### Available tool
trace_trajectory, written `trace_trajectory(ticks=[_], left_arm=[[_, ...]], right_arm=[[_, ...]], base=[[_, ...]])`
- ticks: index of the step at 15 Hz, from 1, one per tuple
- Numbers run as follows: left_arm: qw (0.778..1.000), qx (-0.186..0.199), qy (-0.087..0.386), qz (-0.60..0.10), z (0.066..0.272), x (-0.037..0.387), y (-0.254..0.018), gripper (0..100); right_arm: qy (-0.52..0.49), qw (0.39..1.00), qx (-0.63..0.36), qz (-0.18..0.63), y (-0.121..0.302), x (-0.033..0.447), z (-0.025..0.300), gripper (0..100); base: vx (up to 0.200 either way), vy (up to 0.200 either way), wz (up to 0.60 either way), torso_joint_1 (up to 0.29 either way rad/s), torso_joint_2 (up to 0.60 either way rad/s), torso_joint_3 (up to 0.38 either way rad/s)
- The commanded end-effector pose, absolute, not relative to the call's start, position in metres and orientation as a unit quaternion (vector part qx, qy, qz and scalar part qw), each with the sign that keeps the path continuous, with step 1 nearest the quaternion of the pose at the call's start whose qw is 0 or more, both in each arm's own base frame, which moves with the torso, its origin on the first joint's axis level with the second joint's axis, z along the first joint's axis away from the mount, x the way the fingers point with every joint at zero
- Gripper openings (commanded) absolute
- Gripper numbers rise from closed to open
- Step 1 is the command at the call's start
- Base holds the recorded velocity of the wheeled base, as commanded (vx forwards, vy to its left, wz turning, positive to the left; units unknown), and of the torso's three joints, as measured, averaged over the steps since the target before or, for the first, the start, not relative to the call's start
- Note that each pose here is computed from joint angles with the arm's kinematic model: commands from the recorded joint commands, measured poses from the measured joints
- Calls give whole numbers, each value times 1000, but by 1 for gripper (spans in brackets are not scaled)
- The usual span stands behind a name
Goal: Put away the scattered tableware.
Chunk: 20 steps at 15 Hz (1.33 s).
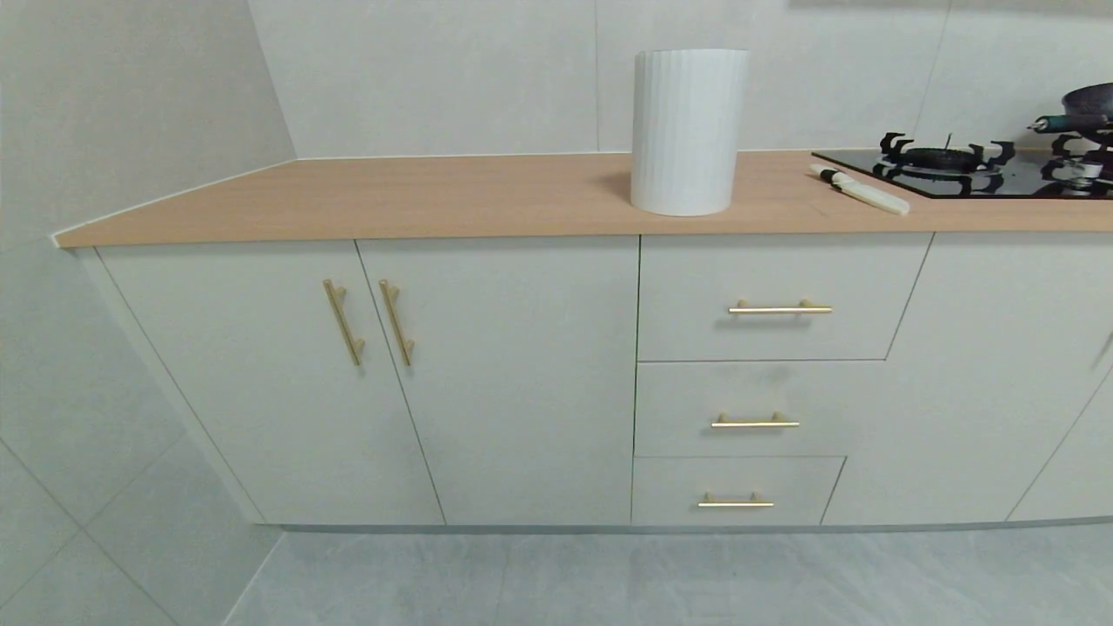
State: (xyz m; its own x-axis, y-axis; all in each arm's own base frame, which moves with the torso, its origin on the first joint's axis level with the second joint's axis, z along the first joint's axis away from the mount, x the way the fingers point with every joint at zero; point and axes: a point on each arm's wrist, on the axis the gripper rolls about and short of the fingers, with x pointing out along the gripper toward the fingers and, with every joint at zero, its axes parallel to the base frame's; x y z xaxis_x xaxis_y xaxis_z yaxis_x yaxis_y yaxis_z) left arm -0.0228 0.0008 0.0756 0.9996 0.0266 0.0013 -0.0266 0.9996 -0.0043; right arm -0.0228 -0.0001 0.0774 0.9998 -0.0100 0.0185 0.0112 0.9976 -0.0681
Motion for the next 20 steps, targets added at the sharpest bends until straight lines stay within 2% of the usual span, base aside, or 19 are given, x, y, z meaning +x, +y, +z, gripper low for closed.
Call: trace_trajectory(ticks=[1, 16, 20], left_arm=[[1000, -2, -1, 14, 76, -23, 1, 100], [1000, -3, -1, 13, 76, -23, 1, 100], [1000, -3, -1, 14, 76, -23, 1, 100]], right_arm=[[-8, 999, -34, -5, 0, -23, 77, 100], [-8, 999, -34, -5, 0, -23, 77, 100], [-8, 999, -34, -6, 0, -23, 78, 100]], base=[[200, 0, 0, 7, 7, 7], [200, 0, 0, 4, 3, 2], [0, 0, 0, 0, 0, 0]])
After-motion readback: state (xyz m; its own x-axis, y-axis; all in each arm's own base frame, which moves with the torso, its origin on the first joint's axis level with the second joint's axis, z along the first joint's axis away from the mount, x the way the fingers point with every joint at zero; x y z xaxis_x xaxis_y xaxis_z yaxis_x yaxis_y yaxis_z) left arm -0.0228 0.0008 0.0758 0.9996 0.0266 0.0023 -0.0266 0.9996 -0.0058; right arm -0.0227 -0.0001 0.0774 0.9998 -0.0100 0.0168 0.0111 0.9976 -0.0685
